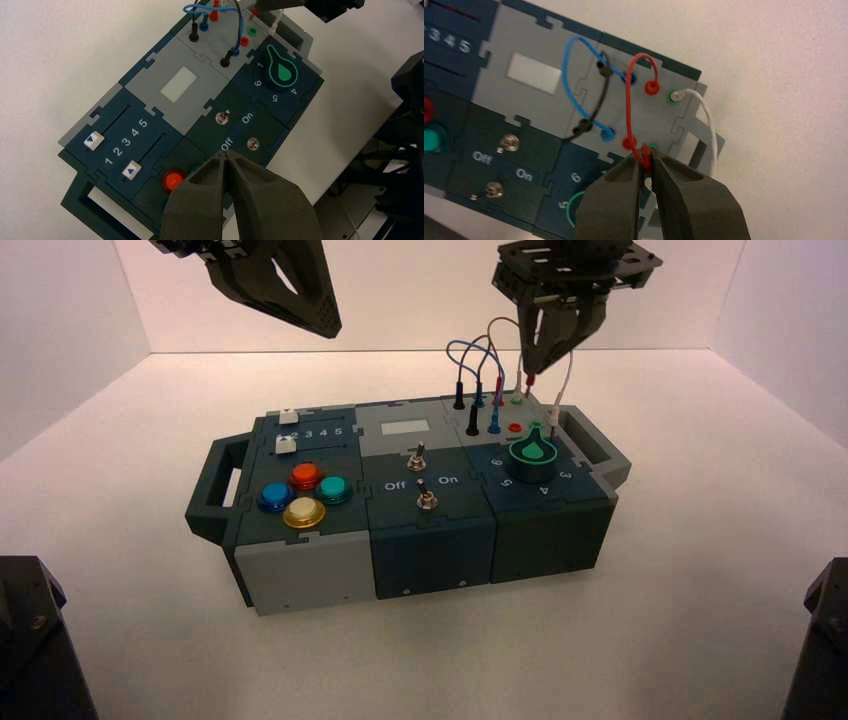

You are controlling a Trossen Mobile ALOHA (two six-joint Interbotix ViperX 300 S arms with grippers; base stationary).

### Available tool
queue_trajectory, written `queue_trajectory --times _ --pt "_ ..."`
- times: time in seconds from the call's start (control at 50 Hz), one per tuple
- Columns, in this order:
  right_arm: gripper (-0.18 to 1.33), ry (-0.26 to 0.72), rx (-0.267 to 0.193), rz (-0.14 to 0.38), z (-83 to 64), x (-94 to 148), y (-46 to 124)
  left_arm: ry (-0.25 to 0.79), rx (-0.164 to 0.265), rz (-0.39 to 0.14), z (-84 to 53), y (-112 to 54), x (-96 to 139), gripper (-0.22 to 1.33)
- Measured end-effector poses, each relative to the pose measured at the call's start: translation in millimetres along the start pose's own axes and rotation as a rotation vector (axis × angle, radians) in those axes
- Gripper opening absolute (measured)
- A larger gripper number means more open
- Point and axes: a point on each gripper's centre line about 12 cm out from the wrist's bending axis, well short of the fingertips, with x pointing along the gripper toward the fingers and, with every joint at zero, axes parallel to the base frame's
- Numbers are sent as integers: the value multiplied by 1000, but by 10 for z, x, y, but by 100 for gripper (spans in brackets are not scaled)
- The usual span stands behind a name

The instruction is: Pull the red wire.

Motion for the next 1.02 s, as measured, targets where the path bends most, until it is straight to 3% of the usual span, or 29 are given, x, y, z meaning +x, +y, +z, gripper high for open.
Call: queue_trajectory --times 0.26,0.28,0.3,0.34,0.36,0.4,0.52,0.64,1.02 --pt "2 12 -14 -15 -9 37 -27 -1 4 0 1 -3 -3 -16" --pt "15 13 -16 -16 -14 40 -23 -1 3 0 1 -3 -3 -16" --pt "16 13 -16 -16 -14 40 -23 0 1 1 -1 1 -4 -16" --pt "40 12 -16 -16 -9 37 -23 -2 4 1 1 1 -4 -16" --pt "40 12 -16 -16 -9 37 -23 -2 4 1 1 1 -4 -16" --pt "54 13 -15 -16 -14 40 -28 0 4 1 -1 -2 -3 -16" --pt "62 0 -15 -16 1 5 -27 -2 7 3 5 2 -6 -16" --pt "83 -57 -15 -15 35 -166 -26 -3 8 3 2 4 -11 -16" --pt "82 -183 -10 -5 -70 -611 -12 -56 42 14 50 9 -102 -16"
